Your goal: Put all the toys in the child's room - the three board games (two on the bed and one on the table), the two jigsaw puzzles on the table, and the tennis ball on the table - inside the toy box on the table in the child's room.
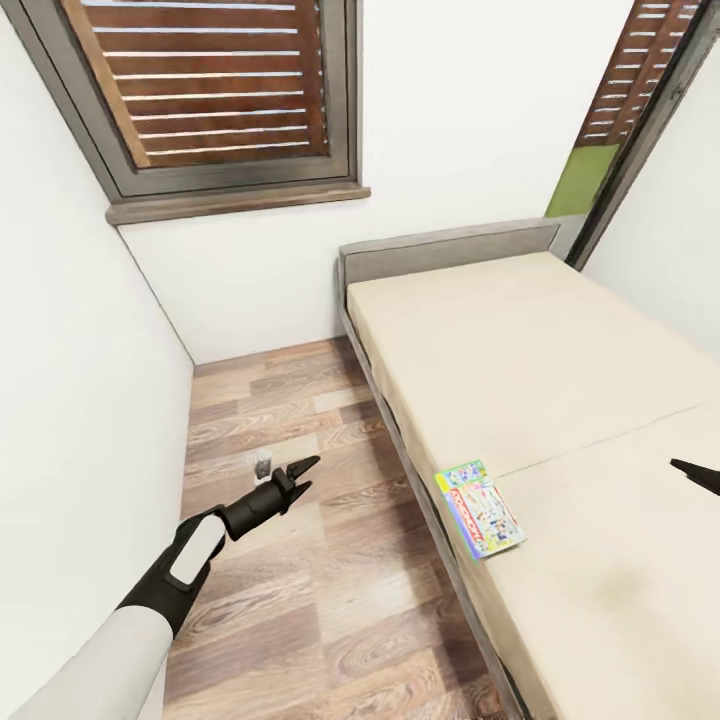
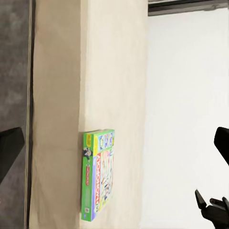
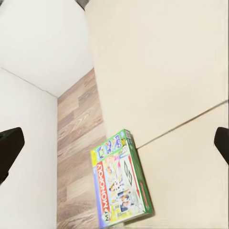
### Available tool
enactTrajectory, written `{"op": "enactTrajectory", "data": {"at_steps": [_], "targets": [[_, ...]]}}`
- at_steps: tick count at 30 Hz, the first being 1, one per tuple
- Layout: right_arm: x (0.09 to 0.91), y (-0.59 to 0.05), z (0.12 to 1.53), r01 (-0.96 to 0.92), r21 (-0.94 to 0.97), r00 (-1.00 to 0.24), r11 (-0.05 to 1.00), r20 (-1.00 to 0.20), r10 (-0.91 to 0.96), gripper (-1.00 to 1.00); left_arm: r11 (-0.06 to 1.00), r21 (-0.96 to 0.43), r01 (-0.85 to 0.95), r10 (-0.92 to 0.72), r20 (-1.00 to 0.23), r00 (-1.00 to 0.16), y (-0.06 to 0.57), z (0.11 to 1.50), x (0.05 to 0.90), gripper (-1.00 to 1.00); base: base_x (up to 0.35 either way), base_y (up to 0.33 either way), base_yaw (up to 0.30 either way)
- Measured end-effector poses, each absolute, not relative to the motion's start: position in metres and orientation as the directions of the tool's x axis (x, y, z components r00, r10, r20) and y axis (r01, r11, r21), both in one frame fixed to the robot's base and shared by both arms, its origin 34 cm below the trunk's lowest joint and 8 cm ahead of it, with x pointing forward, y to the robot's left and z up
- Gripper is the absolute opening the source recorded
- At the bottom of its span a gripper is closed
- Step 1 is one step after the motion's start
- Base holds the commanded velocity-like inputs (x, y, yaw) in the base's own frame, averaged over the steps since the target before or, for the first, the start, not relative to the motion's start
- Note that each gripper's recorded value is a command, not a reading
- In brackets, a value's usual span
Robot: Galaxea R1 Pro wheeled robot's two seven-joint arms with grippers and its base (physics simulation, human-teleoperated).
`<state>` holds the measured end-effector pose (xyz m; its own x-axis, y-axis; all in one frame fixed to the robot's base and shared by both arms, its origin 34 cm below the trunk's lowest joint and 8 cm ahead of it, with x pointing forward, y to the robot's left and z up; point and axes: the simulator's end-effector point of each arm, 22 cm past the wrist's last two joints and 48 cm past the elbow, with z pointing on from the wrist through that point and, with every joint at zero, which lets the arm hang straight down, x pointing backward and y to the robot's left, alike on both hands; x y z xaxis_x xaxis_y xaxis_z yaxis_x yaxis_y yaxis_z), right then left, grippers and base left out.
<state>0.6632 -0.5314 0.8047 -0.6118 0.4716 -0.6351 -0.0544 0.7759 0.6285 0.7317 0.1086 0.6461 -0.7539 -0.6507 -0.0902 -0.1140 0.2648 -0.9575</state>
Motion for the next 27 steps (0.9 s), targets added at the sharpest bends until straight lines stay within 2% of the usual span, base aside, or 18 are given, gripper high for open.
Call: {"op": "enactTrajectory", "data": {"at_steps": [19,27], "targets": [[0.663,-0.531,0.805,-0.055,0.628,-0.612,0.776,-0.635,0.471,1.00,0.274,-0.950,-0.151,-0.661,-0.072,-0.747,0.112,0.630,0.731,1.00,0.000,0.000,-0.280],[0.663,-0.531,0.805,-0.055,0.628,-0.612,0.776,-0.635,0.471,1.00,0.272,-0.954,-0.127,-0.662,-0.090,-0.744,0.112,0.638,0.736,1.00,0.000,0.000,-0.144]]}}
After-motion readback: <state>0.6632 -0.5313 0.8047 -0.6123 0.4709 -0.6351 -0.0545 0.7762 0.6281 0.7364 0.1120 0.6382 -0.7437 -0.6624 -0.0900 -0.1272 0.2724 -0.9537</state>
